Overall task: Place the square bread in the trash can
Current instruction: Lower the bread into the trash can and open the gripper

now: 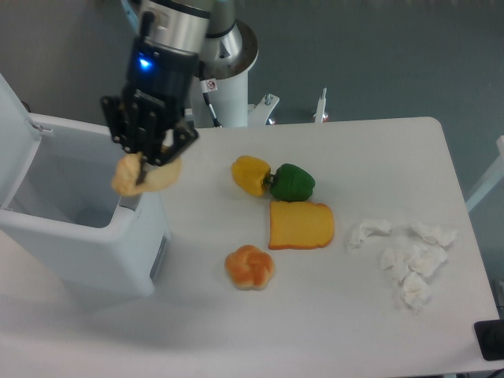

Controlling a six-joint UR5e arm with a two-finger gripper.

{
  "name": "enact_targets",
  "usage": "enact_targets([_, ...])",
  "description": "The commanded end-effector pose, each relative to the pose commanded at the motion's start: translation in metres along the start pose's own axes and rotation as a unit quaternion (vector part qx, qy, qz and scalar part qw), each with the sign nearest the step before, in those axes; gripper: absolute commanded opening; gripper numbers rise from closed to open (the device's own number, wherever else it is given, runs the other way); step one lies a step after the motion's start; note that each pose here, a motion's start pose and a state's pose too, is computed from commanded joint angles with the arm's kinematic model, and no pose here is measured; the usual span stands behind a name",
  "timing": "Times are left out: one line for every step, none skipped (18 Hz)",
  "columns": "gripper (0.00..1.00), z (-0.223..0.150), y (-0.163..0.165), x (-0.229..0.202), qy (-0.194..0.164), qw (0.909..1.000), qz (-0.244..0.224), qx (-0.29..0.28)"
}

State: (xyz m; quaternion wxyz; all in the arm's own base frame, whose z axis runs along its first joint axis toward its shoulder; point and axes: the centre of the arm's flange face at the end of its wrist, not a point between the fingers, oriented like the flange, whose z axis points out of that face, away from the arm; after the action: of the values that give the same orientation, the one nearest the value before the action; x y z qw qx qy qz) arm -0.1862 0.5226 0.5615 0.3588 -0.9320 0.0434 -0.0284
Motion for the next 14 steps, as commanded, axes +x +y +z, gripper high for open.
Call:
enact_targets([0.29, 0.007, 0.000, 0.010, 0.008, 0.9999, 0.005, -0.004])
enact_targets([0.34, 0.013, 0.002, 0.014, 0.014, 0.9998, 0.007, -0.007])
enact_targets([0.39, 0.017, 0.001, 0.020, 0.019, 0.9997, 0.010, -0.008])
enact_targets([0.44, 0.020, -0.001, 0.025, 0.025, 0.9996, 0.014, -0.009])
enact_targets([0.45, 0.023, -0.002, 0.029, 0.029, 0.9994, 0.017, -0.010])
enact_targets([0.47, 0.029, -0.001, 0.035, 0.035, 0.9991, 0.020, -0.014])
enact_targets([0.50, 0.032, -0.003, 0.043, 0.042, 0.9988, 0.024, -0.014])
enact_targets([0.54, 0.034, -0.005, 0.048, 0.046, 0.9986, 0.024, -0.015])
enact_targets([0.70, 0.035, -0.004, 0.050, 0.048, 0.9985, 0.023, -0.015])
enact_targets([1.00, 0.039, -0.005, 0.060, 0.060, 0.9977, 0.028, -0.015])
enact_targets([1.00, 0.043, -0.005, 0.065, 0.067, 0.9971, 0.032, -0.015])
enact_targets([1.00, 0.044, -0.005, 0.066, 0.070, 0.9969, 0.034, -0.014])
enact_targets([1.00, 0.048, -0.006, 0.068, 0.074, 0.9965, 0.036, -0.014])
enact_targets([1.00, 0.049, -0.006, 0.069, 0.075, 0.9964, 0.036, -0.014])
